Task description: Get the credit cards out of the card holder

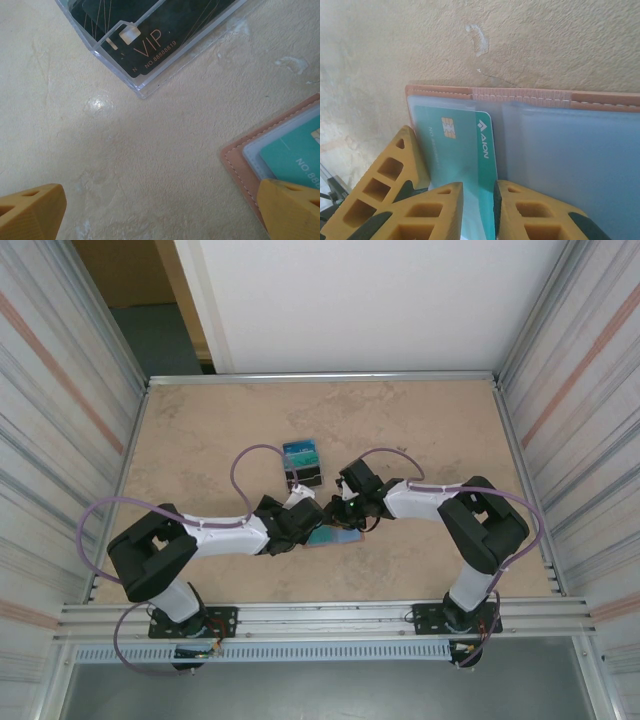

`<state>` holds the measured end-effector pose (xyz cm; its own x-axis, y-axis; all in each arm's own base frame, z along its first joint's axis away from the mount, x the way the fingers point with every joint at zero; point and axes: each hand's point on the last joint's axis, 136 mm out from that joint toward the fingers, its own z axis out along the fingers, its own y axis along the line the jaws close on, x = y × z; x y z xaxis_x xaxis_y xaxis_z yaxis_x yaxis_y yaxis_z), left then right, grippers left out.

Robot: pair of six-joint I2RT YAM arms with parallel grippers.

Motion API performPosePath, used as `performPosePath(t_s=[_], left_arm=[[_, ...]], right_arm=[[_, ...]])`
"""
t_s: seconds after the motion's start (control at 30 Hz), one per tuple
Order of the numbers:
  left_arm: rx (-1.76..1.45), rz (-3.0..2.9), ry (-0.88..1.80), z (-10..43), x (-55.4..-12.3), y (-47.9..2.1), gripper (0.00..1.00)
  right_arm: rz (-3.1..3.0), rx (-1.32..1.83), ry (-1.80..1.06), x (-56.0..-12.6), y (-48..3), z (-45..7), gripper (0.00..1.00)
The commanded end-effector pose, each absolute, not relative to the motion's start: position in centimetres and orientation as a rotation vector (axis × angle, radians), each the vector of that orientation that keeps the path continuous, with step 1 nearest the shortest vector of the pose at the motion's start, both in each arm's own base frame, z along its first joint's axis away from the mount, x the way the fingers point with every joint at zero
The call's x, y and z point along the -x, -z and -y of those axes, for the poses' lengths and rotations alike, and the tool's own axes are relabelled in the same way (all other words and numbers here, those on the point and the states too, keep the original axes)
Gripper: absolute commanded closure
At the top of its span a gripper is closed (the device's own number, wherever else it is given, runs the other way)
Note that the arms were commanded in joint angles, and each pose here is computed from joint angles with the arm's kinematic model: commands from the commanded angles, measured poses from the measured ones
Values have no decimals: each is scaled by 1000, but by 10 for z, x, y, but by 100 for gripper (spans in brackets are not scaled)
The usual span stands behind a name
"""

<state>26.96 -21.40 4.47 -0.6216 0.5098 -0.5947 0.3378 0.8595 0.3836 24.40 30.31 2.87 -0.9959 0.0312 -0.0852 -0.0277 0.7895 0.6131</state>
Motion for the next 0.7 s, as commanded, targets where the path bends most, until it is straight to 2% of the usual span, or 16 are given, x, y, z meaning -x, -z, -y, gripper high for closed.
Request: performPosePath(t_s=[0.0,0.3,0.67], left_arm=[[-640,-2344,-358,205,-264,-31,1],[-643,-2363,-373,202,-261,-26,1],[-644,-2365,-383,200,-260,-27,1]], right_arm=[[-2912,-38,-990,-238,-22,-298,77],[-2880,-42,-977,-237,-32,-290,77],[-2903,-77,-982,-234,-17,-289,78]])
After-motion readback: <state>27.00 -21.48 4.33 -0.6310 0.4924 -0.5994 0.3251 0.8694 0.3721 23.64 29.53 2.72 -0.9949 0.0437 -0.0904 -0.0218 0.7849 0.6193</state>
